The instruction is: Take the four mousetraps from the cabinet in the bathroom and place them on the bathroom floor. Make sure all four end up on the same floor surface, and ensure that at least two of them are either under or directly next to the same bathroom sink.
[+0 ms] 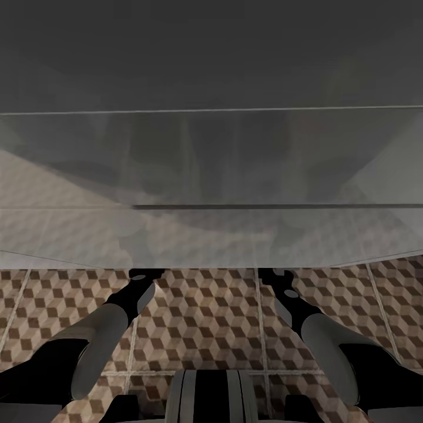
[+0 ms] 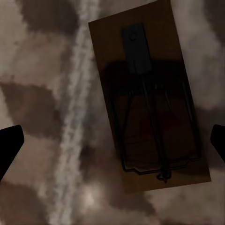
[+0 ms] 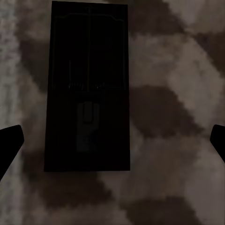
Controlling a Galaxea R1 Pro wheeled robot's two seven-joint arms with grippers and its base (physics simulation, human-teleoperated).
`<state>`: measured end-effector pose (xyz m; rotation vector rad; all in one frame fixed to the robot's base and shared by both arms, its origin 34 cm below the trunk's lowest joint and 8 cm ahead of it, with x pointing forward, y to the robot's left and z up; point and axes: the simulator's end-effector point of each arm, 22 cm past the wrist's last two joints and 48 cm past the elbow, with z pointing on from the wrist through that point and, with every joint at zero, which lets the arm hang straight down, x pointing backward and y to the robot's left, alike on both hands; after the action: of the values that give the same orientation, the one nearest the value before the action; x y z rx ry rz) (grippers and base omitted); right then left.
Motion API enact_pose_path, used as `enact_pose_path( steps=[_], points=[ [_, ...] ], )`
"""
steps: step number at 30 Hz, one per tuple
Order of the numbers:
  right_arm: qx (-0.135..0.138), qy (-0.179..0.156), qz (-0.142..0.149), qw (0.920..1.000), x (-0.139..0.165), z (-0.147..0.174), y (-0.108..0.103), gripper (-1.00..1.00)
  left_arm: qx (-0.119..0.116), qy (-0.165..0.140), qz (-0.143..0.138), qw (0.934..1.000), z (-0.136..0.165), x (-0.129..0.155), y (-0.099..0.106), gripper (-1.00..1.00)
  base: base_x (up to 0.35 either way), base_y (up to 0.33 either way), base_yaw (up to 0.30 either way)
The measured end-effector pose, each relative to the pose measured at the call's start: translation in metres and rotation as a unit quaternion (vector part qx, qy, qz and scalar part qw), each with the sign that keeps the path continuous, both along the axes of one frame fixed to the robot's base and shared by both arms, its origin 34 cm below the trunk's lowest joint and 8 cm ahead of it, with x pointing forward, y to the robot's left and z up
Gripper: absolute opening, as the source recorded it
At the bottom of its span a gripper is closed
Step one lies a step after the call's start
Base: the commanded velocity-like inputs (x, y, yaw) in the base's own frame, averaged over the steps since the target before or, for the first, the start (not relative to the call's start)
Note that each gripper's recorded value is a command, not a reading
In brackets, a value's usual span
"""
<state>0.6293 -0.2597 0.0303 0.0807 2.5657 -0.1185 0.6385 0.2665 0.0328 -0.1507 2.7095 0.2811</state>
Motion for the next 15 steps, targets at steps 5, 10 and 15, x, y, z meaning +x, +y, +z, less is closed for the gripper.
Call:
enact_pose_path(
  steps=[5, 10, 15],
  points=[
    [0.0, 0.0, 0.0, 1.0, 0.0, 0.0, -0.001, 1.0, 0.0, -0.013, 0.0, 0.9999, 0.003, 0.007, 0.0, 1.0, 0.0, 0.0, 0.0],
    [-0.001, 0.0, 0.0, 1.0, 0.0, 0.0, -0.001, 1.0, 0.001, -0.024, 0.001, 0.9997, 0.006, 0.012, 0.0, 1.0, 0.0, 0.0, 0.0],
    [-0.001, 0.0, 0.0, 1.0, 0.0, 0.0, -0.002, 1.0, 0.003, -0.031, 0.003, 0.9995, 0.008, 0.016, 0.0, 1.0, -0.092, 0.0, 0.0]
  ],
)
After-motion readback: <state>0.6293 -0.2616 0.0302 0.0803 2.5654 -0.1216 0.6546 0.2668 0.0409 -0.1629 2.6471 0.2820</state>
